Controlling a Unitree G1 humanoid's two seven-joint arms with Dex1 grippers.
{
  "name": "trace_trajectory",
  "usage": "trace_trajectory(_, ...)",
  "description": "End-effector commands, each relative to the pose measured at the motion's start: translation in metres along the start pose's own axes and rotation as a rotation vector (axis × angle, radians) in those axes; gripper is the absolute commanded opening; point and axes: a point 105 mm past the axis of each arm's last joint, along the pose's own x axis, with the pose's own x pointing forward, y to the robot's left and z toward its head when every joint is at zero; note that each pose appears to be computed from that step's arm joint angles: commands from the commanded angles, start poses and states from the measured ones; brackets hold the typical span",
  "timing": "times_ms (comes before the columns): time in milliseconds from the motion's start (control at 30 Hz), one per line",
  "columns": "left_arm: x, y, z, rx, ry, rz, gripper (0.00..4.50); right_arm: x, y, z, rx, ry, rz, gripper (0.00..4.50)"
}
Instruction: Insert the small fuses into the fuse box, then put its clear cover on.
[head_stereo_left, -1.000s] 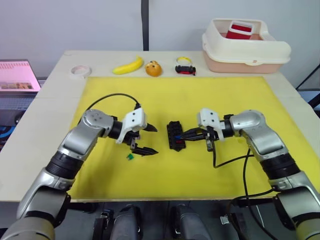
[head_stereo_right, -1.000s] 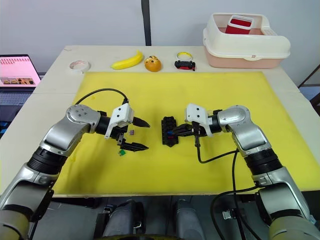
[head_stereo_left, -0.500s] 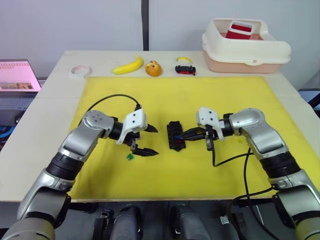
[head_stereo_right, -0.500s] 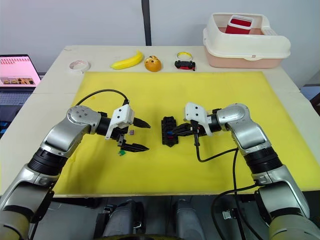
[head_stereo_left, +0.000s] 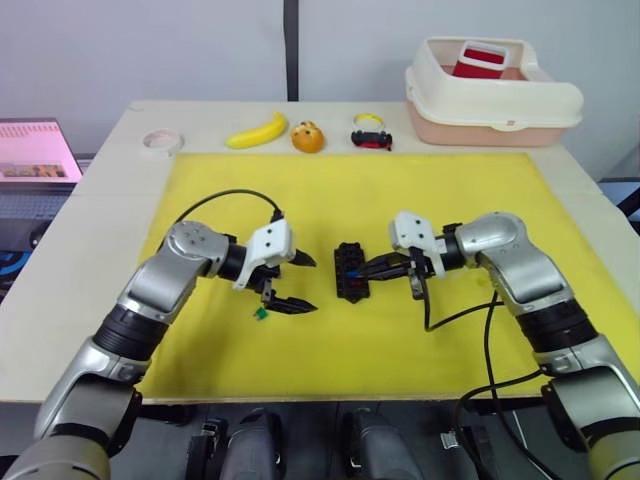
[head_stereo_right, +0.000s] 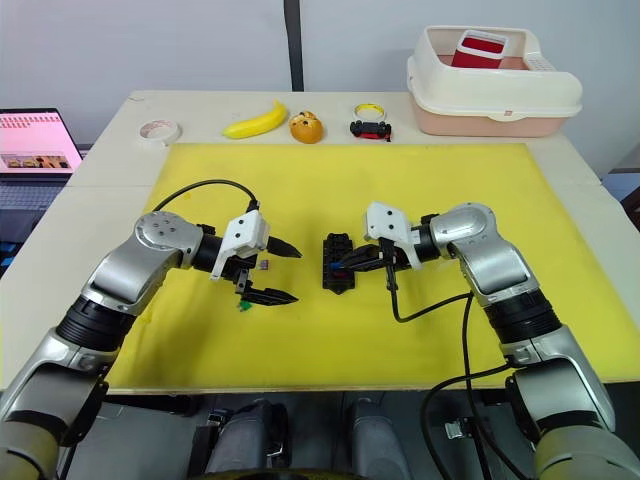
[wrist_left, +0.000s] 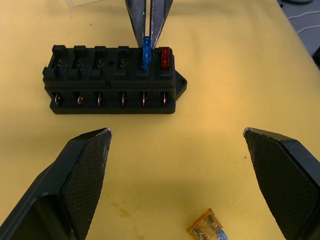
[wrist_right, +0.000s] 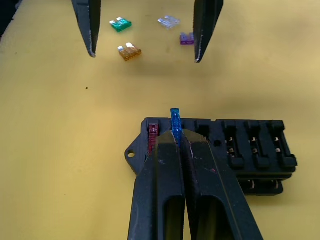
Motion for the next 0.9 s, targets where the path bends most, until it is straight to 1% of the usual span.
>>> trace_trajectory(33, -0.001, 0.002, 0.014, 0.066, -0.025, 0.006, 4.43, -0.002, -0.003, 0.008, -0.037, -0.015, -0.007, 0.00)
trace_trajectory(367, 0.004, 0.005, 0.024, 0.099, -0.099, 0.042, 4.43, 0.000, -0.007, 0.009, -0.040, -0.029, -0.025, 0.00)
trace_trajectory(667, 0.002, 0.007, 0.017, 0.130, -0.087, 0.087, 4.43, -0.004, -0.014, 0.007, -0.037, -0.021, -0.045, 0.00)
trace_trajectory(900, 0.001, 0.008, 0.016, 0.127, -0.084, 0.100, 4.43, -0.004, -0.013, 0.003, -0.031, -0.008, -0.036, 0.00)
